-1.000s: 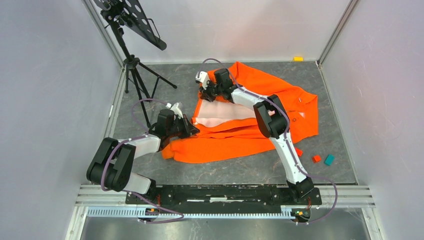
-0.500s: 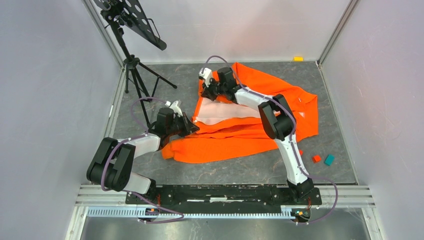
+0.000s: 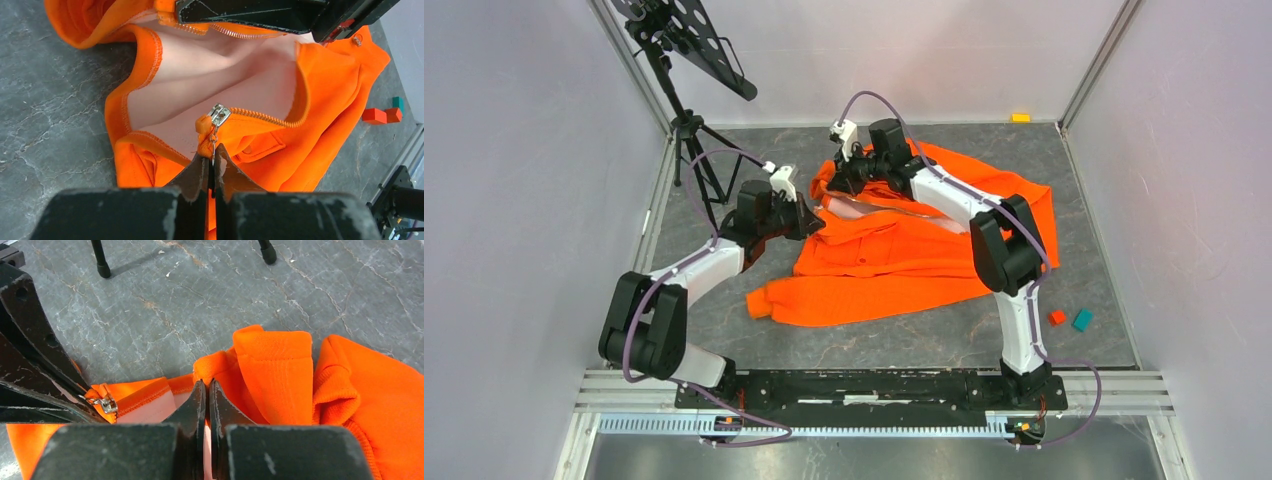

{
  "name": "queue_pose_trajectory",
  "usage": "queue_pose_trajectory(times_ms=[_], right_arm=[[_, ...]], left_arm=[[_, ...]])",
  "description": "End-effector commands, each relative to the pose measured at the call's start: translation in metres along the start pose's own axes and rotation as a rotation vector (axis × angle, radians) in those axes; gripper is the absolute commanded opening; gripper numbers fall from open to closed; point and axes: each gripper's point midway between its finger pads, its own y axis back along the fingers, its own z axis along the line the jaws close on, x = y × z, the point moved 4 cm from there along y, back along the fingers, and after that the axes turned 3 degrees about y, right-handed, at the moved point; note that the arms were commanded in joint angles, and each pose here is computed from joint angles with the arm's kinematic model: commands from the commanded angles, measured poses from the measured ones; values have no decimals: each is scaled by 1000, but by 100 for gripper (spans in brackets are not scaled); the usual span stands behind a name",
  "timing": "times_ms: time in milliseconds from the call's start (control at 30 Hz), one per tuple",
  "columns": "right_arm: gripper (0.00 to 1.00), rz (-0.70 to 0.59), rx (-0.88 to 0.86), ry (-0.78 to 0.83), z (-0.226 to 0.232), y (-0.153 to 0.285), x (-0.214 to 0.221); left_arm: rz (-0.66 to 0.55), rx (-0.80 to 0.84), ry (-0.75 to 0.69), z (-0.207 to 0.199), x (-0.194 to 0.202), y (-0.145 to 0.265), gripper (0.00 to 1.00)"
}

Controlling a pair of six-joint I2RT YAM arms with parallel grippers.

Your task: Zip up the jacket

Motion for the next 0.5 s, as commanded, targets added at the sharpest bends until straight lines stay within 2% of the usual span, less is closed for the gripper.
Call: queue_pose_trajectory(times_ms=[0,133,300,467], right_arm=[[0,-36,-45,-7,2,-2,-9],[0,-57,-145,17,14,-1,-10],[0,19,-169,4,29,16,6],[0,49,-207,14,48,36,19]], left_arm=[[53,30,-48,1,7,-2,2],[56,53,-64,1,14,0,2],[95,78,-245,6,11,-4,2],[96,109,-364,8,8,-7,2]])
